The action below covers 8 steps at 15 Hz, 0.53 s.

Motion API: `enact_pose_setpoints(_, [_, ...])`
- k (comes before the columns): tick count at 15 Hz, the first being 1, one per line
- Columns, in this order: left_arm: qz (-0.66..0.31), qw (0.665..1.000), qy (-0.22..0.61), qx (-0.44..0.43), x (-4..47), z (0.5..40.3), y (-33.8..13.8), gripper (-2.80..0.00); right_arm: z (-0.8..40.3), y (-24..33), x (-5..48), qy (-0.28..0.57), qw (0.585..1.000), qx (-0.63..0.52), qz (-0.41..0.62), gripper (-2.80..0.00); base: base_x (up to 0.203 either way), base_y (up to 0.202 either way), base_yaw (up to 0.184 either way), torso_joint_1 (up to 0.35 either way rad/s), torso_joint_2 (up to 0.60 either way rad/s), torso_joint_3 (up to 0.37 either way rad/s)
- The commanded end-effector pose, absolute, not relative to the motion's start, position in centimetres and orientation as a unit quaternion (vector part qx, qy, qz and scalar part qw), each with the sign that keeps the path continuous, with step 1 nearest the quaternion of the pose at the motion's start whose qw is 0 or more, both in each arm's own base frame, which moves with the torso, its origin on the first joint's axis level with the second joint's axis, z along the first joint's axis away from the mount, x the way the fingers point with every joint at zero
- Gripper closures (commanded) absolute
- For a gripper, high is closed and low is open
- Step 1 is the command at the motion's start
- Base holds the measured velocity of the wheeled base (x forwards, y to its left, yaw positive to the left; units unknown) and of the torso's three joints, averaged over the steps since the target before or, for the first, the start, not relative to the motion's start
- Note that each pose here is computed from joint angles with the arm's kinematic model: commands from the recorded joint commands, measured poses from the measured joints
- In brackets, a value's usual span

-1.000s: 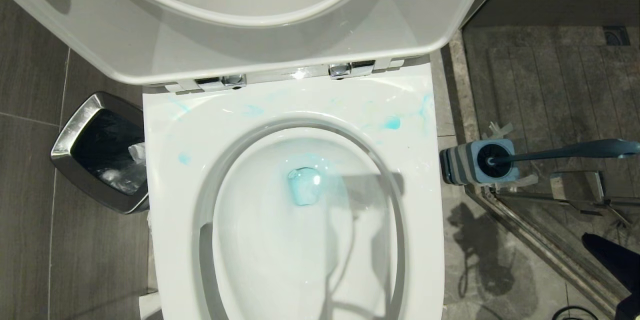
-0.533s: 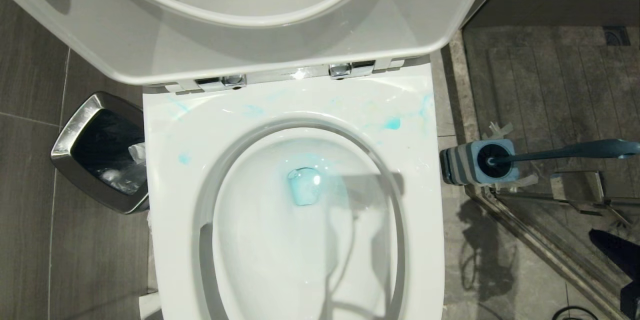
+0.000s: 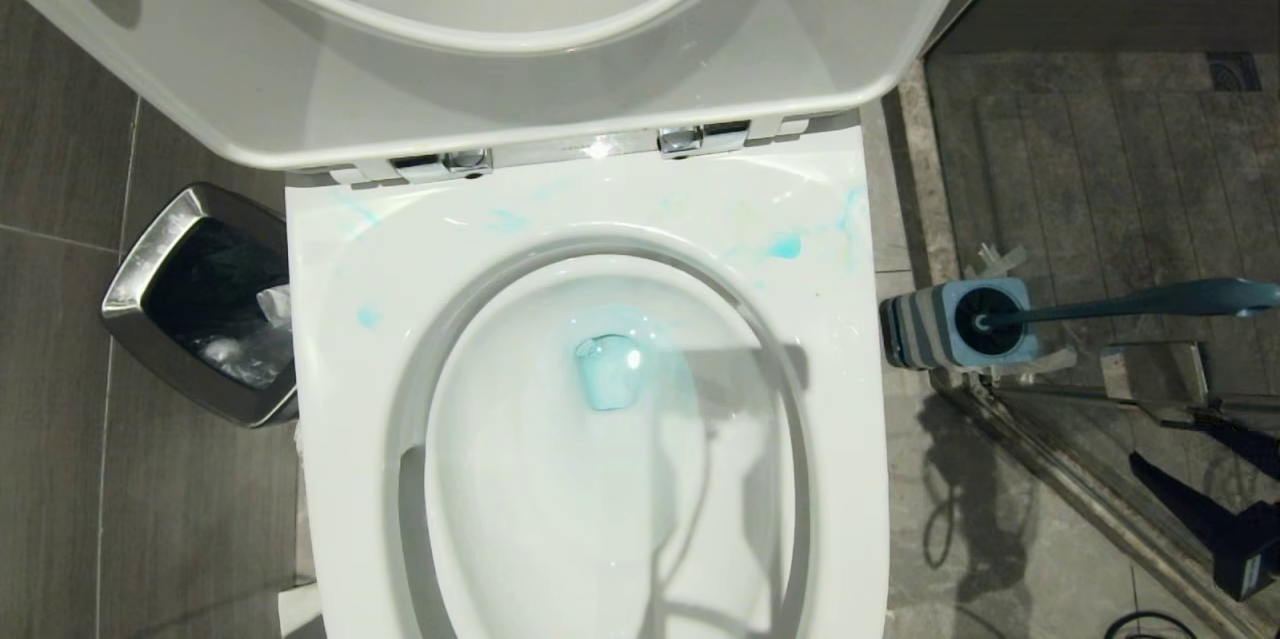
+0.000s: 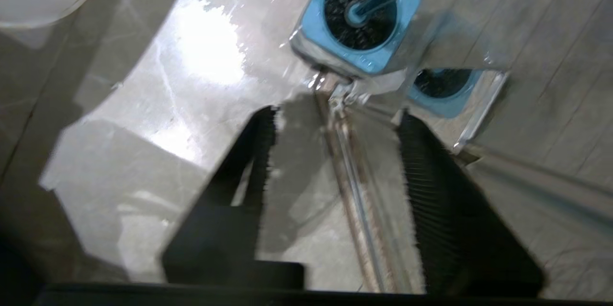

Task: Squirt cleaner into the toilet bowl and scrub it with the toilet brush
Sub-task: Scrub the toilet bowl

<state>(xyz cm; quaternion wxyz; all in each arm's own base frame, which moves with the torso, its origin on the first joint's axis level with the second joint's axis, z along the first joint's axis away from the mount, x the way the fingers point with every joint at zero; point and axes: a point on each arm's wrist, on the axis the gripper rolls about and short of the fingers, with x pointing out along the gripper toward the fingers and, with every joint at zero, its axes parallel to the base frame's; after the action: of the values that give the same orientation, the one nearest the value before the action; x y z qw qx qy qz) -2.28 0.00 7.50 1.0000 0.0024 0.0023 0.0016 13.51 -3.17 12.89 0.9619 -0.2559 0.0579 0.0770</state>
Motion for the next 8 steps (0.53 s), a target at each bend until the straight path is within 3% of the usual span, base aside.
enact_pose_setpoints(1, [0.002, 1.000, 0.003, 0.002, -2.3, 7.5, 0.0, 0.00, 12.6, -3.2, 13.6, 0.052, 0.962, -0.258, 0.076, -2.80, 0.000, 0.000, 0.000, 0.000, 0.00, 0.000])
enact_pose_setpoints(4, [0.002, 1.000, 0.003, 0.002, -2.3, 7.5, 0.0, 0.00, 12.4, -3.5, 14.3, 0.059, 0.957, -0.277, 0.063, -2.80, 0.000, 0.000, 0.000, 0.000, 0.00, 0.000])
enact_pose_setpoints(8, [0.002, 1.000, 0.003, 0.002, -2.3, 7.5, 0.0, 0.00, 11.7, -2.8, 15.4, 0.118, 0.945, -0.305, -0.033, -2.80, 0.000, 0.000, 0.000, 0.000, 0.00, 0.000])
